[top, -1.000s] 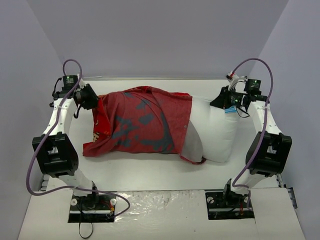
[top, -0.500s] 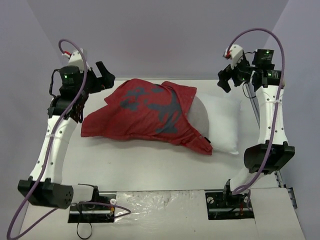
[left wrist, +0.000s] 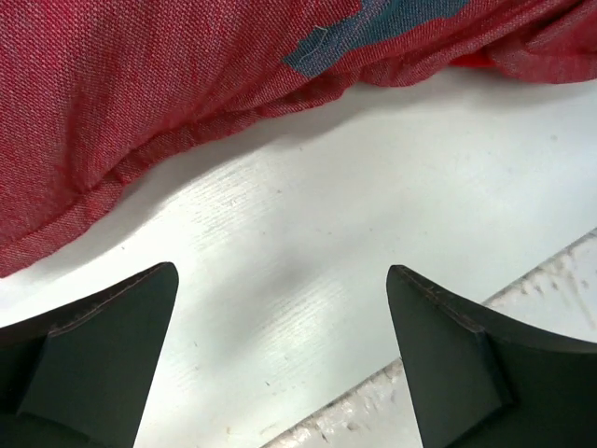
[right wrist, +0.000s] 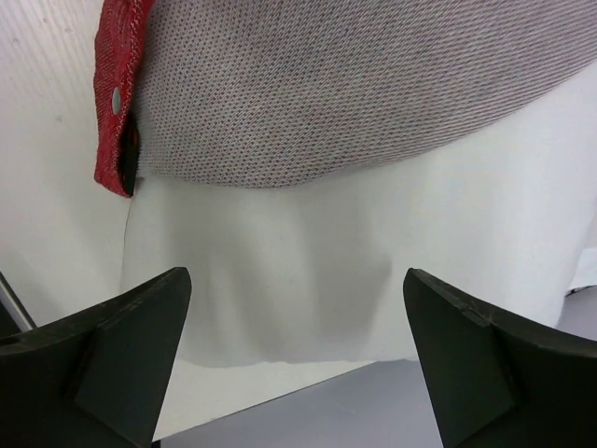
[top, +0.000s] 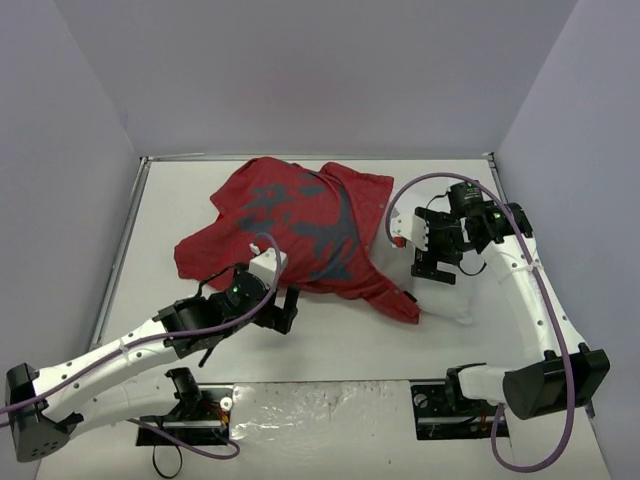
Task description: Remove the pillowcase from the pillow
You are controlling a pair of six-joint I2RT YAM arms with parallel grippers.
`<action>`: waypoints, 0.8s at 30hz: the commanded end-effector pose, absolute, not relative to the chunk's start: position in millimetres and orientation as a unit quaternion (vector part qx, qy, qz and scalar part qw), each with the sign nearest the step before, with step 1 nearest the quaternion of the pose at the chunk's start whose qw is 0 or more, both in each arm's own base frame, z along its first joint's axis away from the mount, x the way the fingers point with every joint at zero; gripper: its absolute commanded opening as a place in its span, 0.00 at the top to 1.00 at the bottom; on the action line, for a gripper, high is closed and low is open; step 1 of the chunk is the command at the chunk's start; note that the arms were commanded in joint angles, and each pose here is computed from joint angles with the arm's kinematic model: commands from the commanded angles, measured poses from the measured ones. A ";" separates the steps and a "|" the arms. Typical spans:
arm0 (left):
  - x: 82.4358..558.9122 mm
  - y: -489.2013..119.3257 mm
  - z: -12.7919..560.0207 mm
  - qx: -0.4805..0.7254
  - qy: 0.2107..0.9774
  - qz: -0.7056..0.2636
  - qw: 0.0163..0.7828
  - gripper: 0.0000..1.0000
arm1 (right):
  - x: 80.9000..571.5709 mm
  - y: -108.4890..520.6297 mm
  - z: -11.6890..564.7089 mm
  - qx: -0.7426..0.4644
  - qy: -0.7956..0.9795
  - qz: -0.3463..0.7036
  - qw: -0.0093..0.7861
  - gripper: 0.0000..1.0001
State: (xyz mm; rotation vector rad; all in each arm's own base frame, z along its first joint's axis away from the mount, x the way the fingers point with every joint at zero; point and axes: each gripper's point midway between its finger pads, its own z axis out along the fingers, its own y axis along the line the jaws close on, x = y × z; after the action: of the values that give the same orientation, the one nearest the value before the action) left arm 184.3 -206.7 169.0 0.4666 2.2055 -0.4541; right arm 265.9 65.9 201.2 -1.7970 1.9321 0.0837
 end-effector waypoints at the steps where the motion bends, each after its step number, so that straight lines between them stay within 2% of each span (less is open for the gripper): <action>1: 218.0 -198.8 186.0 0.145 0.847 -0.104 0.500 0.06 | 262.8 53.1 179.6 -0.635 0.742 0.000 0.216 0.07; 4: 236.4 -187.5 163.2 0.158 0.849 0.001 0.504 0.06 | 278.9 45.9 153.5 -0.567 0.794 -0.034 0.219 0.07; 8: 258.5 -201.1 150.5 0.206 0.821 0.052 0.530 0.06 | 301.6 50.7 126.5 -0.496 0.835 -0.040 0.233 0.11; 10: 263.3 -201.7 146.8 0.212 0.815 0.067 0.534 0.06 | 303.6 47.9 109.6 -0.476 0.849 -0.047 0.225 0.19; 11: 267.7 -204.1 144.6 0.228 0.807 0.078 0.539 0.06 | 306.2 47.0 105.0 -0.469 0.853 -0.050 0.226 0.29; 12: 271.7 -207.6 145.0 0.230 0.801 0.077 0.547 0.06 | 313.4 47.3 103.5 -0.461 0.855 -0.052 0.233 0.52; 13: 270.3 -205.6 132.4 0.246 0.799 0.083 0.541 0.06 | 317.2 42.9 97.5 -0.448 0.864 -0.042 0.225 0.65; 14: 275.1 -207.2 131.9 0.252 0.794 0.087 0.547 0.06 | 319.3 49.4 98.2 -0.433 0.870 -0.008 0.234 0.86; 15: 278.2 -210.1 134.8 0.255 0.791 0.086 0.550 0.06 | 324.1 49.5 102.3 -0.425 0.872 0.011 0.243 0.98; 18: 285.1 -219.4 140.2 0.281 0.769 0.080 0.569 0.06 | 345.8 43.7 137.1 -0.400 0.865 0.072 0.295 1.00; 24: 292.4 -238.0 155.4 0.397 0.705 0.092 0.581 0.06 | 365.3 43.8 186.4 -0.410 0.838 0.177 0.313 1.00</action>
State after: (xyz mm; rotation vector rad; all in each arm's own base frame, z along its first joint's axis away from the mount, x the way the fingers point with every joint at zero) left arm 279.8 -223.5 126.1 0.8108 1.8067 0.2042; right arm 376.6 21.8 168.9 -1.0504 2.2641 0.1986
